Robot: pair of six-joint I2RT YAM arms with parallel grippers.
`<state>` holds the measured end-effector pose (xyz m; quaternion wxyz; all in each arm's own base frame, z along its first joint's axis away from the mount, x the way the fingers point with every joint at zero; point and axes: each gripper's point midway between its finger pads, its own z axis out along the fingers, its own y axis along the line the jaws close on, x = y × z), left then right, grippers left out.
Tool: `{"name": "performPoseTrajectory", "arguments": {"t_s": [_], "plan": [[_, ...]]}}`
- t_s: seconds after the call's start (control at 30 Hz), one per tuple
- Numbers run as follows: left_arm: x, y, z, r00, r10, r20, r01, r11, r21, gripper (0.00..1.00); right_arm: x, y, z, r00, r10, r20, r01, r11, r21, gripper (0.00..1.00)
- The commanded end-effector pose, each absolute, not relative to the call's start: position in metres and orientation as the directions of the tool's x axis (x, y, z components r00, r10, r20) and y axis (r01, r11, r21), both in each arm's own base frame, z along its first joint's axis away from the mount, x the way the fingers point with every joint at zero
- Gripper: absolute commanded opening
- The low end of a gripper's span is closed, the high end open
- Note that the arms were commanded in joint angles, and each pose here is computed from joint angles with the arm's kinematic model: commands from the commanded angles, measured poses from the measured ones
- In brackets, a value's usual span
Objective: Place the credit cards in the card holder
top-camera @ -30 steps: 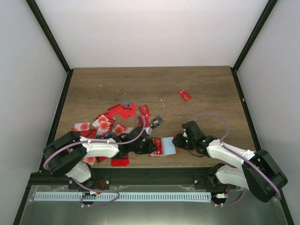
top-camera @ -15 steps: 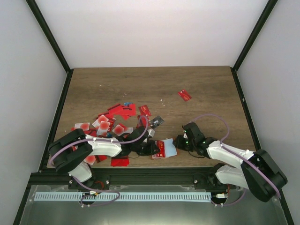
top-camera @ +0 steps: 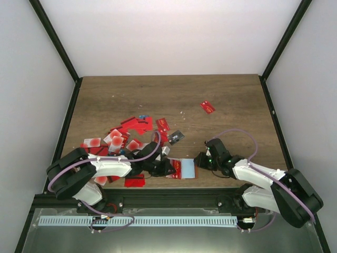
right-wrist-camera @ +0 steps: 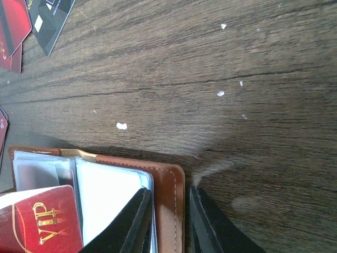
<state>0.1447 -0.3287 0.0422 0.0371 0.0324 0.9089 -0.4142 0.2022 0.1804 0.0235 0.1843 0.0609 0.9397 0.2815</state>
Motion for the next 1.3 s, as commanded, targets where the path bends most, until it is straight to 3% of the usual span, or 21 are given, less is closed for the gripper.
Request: {"name": "performPoseTrajectory", "arguments": {"t_s": [0.0, 0.7, 1.27], "plan": [[0.130, -0.320, 0.039, -0.995, 0.078, -0.063, 0.099, 0.661, -0.744, 0.04, 0.199, 0.175, 0.018, -0.925, 0.222, -0.309, 0.023, 0.844, 0.536, 0.23], [0.139, -0.326, 0.030, -0.986, 0.160, -0.046, 0.144, 0.680, -0.719, 0.04, 0.196, 0.177, 0.016, -0.929, 0.212, -0.303, 0.009, 0.832, 0.554, 0.22], [0.158, -0.330, 0.026, -0.995, 0.070, -0.078, 0.105, 0.669, -0.736, 0.04, 0.192, 0.176, 0.012, -0.933, 0.206, -0.295, 0.010, 0.834, 0.551, 0.22]]}}
